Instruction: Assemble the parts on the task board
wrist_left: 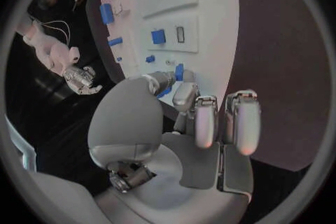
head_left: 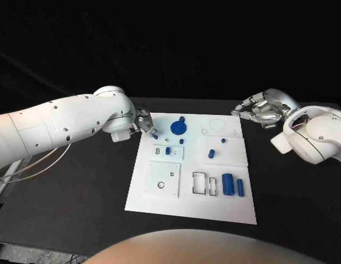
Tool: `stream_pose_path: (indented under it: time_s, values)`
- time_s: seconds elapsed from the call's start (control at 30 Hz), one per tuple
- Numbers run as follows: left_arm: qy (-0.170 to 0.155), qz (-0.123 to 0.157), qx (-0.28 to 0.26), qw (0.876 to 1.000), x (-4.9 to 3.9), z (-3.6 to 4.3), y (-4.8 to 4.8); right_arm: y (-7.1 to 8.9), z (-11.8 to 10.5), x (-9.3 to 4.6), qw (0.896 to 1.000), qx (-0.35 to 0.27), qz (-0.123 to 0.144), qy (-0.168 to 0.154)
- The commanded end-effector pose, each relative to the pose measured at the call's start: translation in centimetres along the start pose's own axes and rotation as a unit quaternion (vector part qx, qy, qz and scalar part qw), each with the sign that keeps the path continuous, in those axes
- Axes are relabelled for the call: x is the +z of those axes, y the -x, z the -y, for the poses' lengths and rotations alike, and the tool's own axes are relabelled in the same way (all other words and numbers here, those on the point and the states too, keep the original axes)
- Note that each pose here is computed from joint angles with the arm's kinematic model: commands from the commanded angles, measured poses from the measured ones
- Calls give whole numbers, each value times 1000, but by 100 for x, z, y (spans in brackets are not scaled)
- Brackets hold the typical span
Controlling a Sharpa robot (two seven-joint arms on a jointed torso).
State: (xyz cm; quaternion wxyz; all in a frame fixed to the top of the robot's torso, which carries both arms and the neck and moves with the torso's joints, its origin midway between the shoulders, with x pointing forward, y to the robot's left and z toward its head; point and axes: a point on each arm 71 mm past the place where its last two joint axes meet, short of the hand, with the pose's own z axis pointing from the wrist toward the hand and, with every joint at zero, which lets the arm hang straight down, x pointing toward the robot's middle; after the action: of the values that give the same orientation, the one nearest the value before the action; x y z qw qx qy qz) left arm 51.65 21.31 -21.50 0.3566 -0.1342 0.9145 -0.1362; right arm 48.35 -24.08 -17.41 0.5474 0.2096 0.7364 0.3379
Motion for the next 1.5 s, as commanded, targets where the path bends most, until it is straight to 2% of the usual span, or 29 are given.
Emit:
stream_pose_path:
  time_s: [0.03, 0.37, 0.77, 1.5]
  values:
    - [-18, 3, -22, 1000, -63, 27, -47, -9, 4, -2, 1000, -3, -6, 1]
    - [-42, 21, 9, 999, -173, -12, -209, -12, 22, -7, 1000, -3, -6, 0]
    - [-55, 40, 44, 997, -172, 2, -391, -26, 33, -10, 1000, -2, -8, -1]
    - [-34, 26, 70, 997, -148, -32, -490, -26, 39, -11, 1000, -2, -8, -2]
